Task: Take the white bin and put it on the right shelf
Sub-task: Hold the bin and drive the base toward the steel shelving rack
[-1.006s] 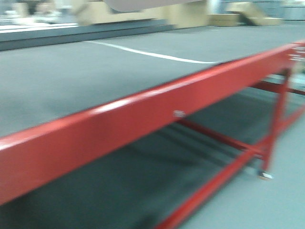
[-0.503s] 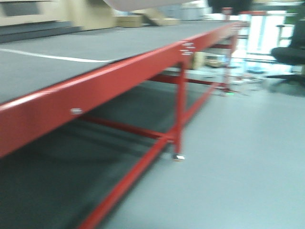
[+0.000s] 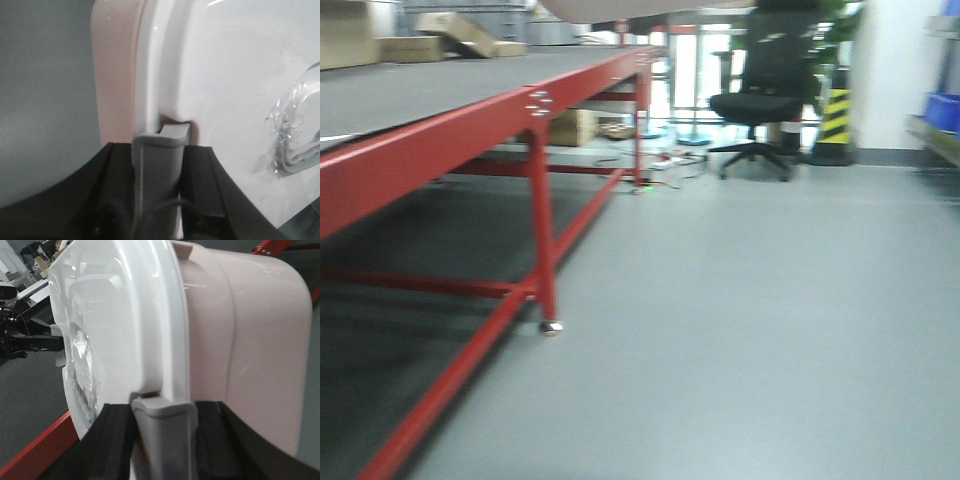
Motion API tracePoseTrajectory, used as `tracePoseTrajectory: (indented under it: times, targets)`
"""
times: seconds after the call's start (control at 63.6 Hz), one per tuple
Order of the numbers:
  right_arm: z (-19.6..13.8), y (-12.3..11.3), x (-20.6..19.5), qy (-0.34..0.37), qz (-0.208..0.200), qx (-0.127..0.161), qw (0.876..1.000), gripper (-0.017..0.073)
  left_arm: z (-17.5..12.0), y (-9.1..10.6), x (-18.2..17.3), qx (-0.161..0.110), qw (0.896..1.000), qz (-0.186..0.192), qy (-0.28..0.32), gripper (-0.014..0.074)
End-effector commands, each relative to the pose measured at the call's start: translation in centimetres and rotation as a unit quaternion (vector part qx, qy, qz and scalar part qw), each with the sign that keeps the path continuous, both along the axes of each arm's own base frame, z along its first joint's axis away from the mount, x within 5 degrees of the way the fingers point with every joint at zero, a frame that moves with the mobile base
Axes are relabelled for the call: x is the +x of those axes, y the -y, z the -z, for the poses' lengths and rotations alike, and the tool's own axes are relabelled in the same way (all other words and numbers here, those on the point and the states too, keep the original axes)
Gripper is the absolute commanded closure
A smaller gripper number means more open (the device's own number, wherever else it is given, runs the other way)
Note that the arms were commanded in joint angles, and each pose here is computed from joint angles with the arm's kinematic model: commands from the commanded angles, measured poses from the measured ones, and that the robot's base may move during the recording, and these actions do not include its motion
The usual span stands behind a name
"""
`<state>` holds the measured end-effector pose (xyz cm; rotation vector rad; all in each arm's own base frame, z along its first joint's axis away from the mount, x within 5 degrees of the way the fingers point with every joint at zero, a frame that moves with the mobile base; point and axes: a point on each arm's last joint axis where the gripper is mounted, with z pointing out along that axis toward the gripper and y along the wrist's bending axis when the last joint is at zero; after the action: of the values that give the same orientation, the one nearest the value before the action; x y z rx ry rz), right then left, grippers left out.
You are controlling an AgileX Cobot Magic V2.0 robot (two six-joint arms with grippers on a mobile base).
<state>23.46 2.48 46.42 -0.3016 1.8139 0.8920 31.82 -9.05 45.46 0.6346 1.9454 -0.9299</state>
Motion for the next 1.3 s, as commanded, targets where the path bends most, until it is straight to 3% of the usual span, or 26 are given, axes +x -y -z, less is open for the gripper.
tracePoseTrajectory:
  times: [0.0,1.288]
  targets:
    - [-2.8,-2.79,-3.52,0.026,-0.151,0.082,0.985,0.0487,-3.17,2.89,-4.92,-0.054,0.987,0.151,0.012,0.072]
    - [-2.8,-2.79,-3.52,0.026,-0.151,0.082,0.985,0.0487,-3.17,2.89,-4.92,-0.054,0.987,0.151,0.012,0.072]
